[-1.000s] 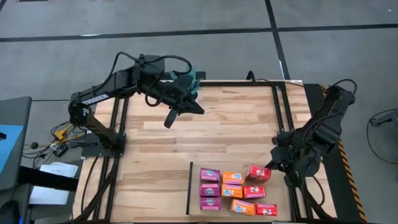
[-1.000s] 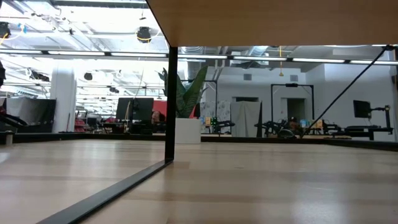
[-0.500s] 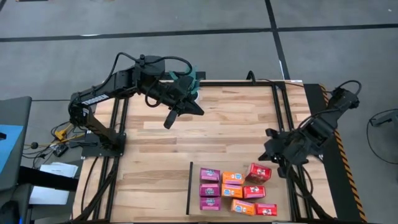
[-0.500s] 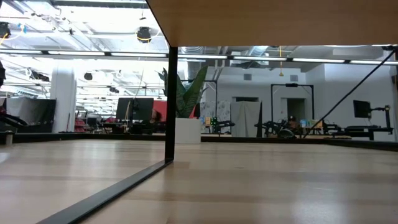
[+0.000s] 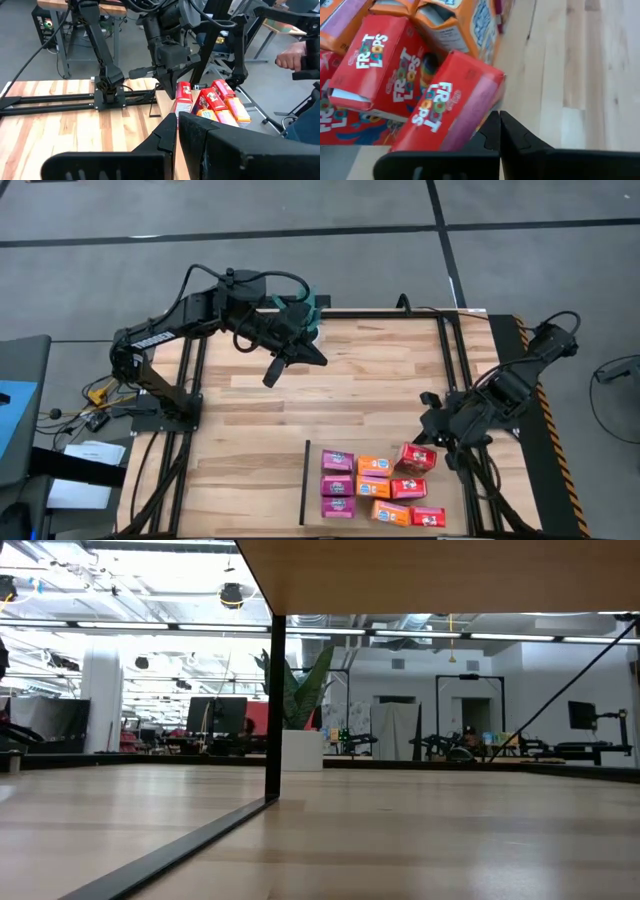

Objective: Stack cereal on shelf
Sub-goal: Put the red cereal box on the upper right shelf

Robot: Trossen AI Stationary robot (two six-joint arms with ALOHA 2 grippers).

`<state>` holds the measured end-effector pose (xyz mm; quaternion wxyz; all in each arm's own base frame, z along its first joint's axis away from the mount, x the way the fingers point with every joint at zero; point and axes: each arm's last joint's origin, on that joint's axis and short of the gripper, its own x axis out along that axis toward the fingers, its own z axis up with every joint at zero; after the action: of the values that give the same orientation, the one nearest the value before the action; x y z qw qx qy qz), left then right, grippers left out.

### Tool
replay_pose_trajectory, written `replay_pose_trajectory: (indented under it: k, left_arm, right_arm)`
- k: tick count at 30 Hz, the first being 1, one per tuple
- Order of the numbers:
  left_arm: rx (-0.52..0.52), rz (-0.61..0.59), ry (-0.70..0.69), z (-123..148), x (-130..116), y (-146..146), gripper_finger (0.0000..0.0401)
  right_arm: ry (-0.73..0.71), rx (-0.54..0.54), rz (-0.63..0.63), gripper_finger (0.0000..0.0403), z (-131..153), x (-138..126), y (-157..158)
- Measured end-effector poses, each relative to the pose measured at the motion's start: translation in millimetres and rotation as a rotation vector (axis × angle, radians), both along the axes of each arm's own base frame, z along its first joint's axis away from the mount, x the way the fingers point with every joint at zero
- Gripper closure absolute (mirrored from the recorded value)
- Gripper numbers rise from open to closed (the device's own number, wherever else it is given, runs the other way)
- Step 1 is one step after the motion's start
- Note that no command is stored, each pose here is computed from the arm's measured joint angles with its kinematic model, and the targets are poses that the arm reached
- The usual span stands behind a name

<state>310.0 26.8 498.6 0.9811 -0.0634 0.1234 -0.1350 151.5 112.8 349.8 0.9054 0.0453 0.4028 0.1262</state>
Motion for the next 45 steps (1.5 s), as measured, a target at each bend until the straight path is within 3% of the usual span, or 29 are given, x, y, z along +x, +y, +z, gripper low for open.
replay_pose_trajectory:
  k: [15, 26, 32, 40, 45]
  left_arm:
    - [0.001, 0.000, 0.003, -0.3, -0.1, 0.0, 0.0393]
    - [0.003, -0.001, 0.003, -0.4, -0.1, 0.0, 0.0393]
    - [0.016, -0.004, -0.001, -0.4, -0.1, 0.0, 0.0393]
    - [0.037, -0.009, 0.000, -1.1, -0.3, 0.0, 0.0393]
    - [0.040, -0.012, 0.029, -3.9, -1.1, -0.1, 0.0393]
  right_arm:
    - [0.019, -0.038, 0.081, 0.0391, -10.5, 18.3, 12.5]
    - [0.038, 0.013, 0.136, 0.0386, -9.7, 21.4, 10.2]
    - [0.050, 0.035, 0.136, 0.0396, -9.7, 21.2, 10.7]
    - [0.009, 0.050, 0.121, 0.0377, -6.8, 27.2, 7.2]
    - [0.009, 0.048, 0.105, 0.0391, -6.9, 29.2, 4.1]
